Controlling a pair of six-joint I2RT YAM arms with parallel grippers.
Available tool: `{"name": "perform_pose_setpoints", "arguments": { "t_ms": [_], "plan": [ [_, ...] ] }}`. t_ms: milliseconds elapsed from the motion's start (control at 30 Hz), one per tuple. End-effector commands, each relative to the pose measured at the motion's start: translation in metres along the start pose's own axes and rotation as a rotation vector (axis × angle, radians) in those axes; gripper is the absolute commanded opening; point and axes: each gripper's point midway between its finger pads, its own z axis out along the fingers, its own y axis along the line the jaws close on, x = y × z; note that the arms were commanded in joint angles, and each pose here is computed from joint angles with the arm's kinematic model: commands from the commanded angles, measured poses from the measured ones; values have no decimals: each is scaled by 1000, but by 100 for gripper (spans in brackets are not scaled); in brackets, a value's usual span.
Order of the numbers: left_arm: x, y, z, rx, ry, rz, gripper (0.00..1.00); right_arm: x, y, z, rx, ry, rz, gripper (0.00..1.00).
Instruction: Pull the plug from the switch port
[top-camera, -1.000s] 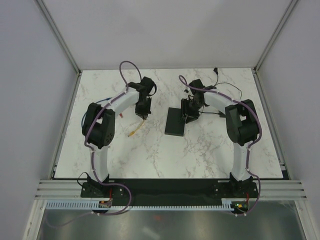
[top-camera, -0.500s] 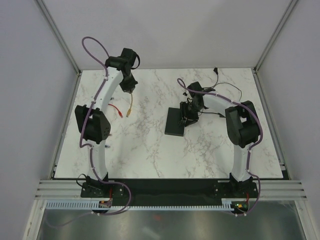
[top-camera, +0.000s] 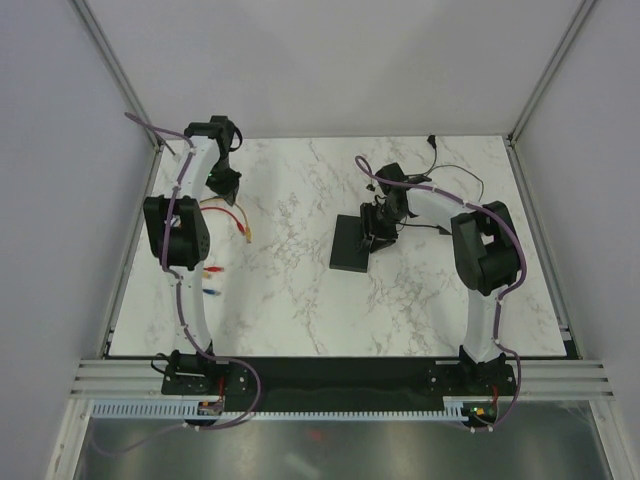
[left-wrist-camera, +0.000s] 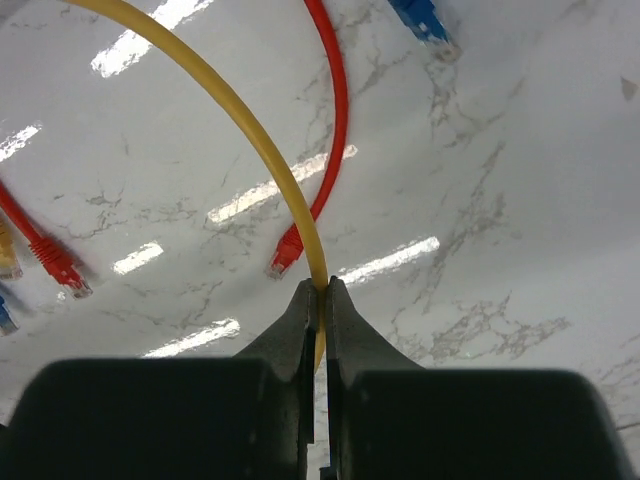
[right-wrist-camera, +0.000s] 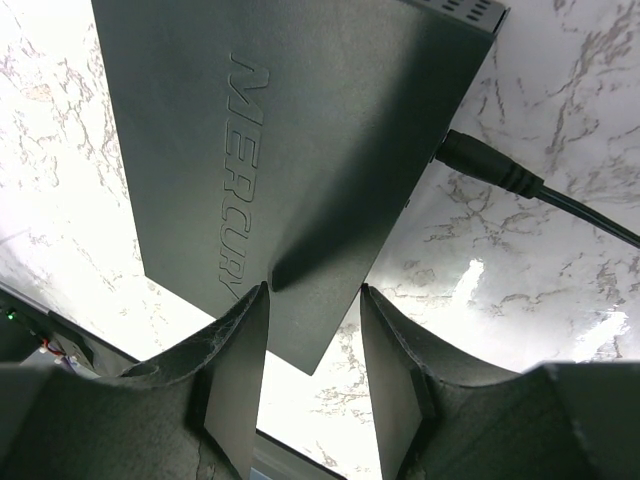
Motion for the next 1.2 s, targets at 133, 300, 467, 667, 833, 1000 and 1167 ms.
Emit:
{"name": "perform_pose_setpoints", "arguments": {
  "t_ms": [133,300,467,667,833,1000,1167],
  "plan": [
    [-8,27,14,-120,96,-208,20,-11,7,-11,3,-47,-24,50],
    [-20,37,25,-131,129,-238,62,-14,6,-9,12,-45,-26,50],
    [-16,30,-1,-45,103,-99,79,-15,3,-3,12,-30,-18,50],
    [43,-9,-47,260,27,357,80,-30,-3,4,24,-45,-13,53],
    [108,-15,-86,635,173,561,71,-46,1,10,13,-55,-4,54],
    [131,-4,-86,721,250,645,66,-61,6,15,0,-73,-16,55],
    [138,-2,-89,749,276,672,63,-55,34,25,-51,-39,-98,55]
  ]
}}
